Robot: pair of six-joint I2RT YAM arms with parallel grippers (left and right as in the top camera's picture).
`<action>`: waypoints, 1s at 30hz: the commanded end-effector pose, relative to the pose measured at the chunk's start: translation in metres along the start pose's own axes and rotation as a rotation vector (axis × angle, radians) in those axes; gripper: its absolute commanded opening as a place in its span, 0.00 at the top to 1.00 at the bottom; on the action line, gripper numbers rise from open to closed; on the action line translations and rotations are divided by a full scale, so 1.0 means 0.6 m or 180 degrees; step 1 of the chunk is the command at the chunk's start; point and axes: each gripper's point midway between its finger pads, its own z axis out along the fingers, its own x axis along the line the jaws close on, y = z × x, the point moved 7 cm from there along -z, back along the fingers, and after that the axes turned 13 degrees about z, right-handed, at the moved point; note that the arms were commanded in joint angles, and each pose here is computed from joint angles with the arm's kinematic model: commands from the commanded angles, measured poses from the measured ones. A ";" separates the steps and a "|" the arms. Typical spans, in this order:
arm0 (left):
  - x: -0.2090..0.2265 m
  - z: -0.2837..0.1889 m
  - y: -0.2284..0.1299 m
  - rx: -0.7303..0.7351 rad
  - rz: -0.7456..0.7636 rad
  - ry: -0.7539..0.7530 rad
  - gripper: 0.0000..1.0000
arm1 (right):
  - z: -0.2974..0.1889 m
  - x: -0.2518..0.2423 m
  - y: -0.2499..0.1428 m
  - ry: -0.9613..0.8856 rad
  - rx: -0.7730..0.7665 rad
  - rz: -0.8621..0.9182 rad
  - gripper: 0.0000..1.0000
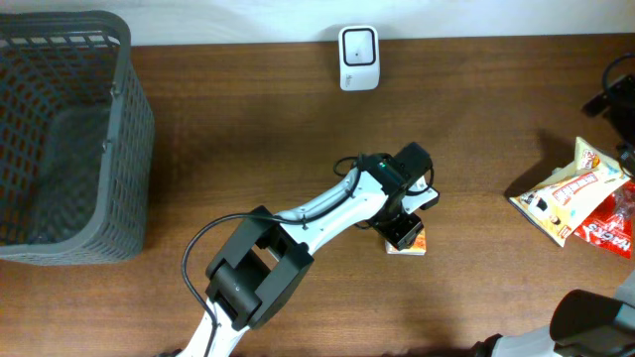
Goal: Scan the item barcode
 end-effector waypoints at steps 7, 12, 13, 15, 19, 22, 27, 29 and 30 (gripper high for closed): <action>0.011 -0.002 0.011 -0.0132 0.0103 0.0233 0.32 | 0.002 0.001 -0.001 -0.0024 -0.0007 -0.0046 0.02; 0.026 -0.005 0.011 -0.0144 0.0077 0.0359 0.31 | 0.002 0.001 -0.001 -0.0024 -0.0007 -0.0046 0.02; 0.030 -0.006 0.011 -0.0149 0.0058 0.0366 0.33 | 0.002 0.001 -0.001 -0.0024 -0.0007 -0.0048 0.02; 0.045 -0.012 0.008 -0.0165 -0.0008 0.0386 0.34 | 0.002 0.001 -0.001 -0.0024 -0.0007 -0.0046 0.02; 0.088 -0.030 -0.006 -0.0199 -0.0448 0.0402 0.43 | 0.002 0.001 -0.001 -0.0024 -0.0007 -0.0048 0.02; 0.108 -0.063 -0.007 -0.0212 -0.0603 0.0307 0.47 | 0.002 0.001 -0.001 -0.0024 -0.0007 -0.0046 0.02; 0.102 -0.140 0.009 -0.0240 -0.0390 0.0151 0.38 | 0.002 0.001 -0.001 -0.0024 -0.0007 -0.0048 0.02; 0.098 -0.151 0.018 -0.0283 -0.0335 0.0166 0.34 | 0.002 0.001 -0.001 -0.0024 -0.0007 -0.0046 0.02; 0.093 -0.149 0.022 -0.0302 -0.0321 0.0154 0.35 | 0.002 0.001 -0.001 -0.0024 -0.0007 -0.0048 0.02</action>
